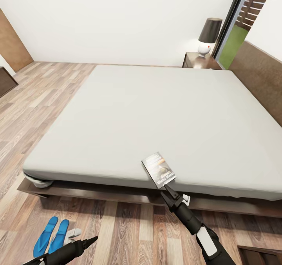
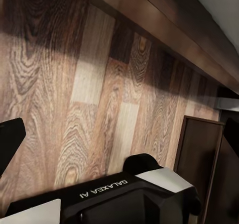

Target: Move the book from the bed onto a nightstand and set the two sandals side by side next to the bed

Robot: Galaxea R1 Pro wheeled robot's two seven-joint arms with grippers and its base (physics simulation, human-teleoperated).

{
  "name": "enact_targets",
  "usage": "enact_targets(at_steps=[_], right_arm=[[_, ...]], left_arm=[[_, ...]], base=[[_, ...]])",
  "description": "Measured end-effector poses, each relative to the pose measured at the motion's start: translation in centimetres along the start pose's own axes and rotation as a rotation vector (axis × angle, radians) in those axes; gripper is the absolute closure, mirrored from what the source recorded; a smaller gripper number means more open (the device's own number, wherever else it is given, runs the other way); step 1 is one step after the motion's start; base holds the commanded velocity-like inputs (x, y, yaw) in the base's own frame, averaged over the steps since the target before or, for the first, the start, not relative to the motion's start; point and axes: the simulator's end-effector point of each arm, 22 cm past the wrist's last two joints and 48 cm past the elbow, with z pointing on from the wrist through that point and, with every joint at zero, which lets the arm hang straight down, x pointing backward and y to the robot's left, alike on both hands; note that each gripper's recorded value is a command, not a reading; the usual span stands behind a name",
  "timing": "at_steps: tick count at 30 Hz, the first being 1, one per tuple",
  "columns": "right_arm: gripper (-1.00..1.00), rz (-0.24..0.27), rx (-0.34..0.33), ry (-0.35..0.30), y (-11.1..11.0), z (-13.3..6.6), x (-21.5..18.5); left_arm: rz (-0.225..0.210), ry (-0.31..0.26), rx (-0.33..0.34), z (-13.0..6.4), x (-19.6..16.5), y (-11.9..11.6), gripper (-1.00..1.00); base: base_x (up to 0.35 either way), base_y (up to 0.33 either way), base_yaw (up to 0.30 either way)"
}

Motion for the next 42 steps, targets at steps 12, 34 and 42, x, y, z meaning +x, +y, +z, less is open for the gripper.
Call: enact_targets(at_steps=[12,34,42], right_arm=[[-1.00,0.000,0.000,0.000,-2.2,-0.1,-0.1],[-1.00,0.000,0.000,0.001,-6.5,-0.2,-0.2],[-1.00,0.000,0.000,0.001,-6.7,-0.2,-0.2]], left_arm=[[0.000,0.000,0.002,1.5,0.6,1.5,-1.00],[-0.002,0.000,0.007,4.6,1.9,4.2,-1.00],[-0.002,0.000,0.007,4.7,2.0,4.4,-1.00]], base=[[0.000,0.000,0.000],[0.000,0.000,0.000],[0.000,0.000,0.000]])
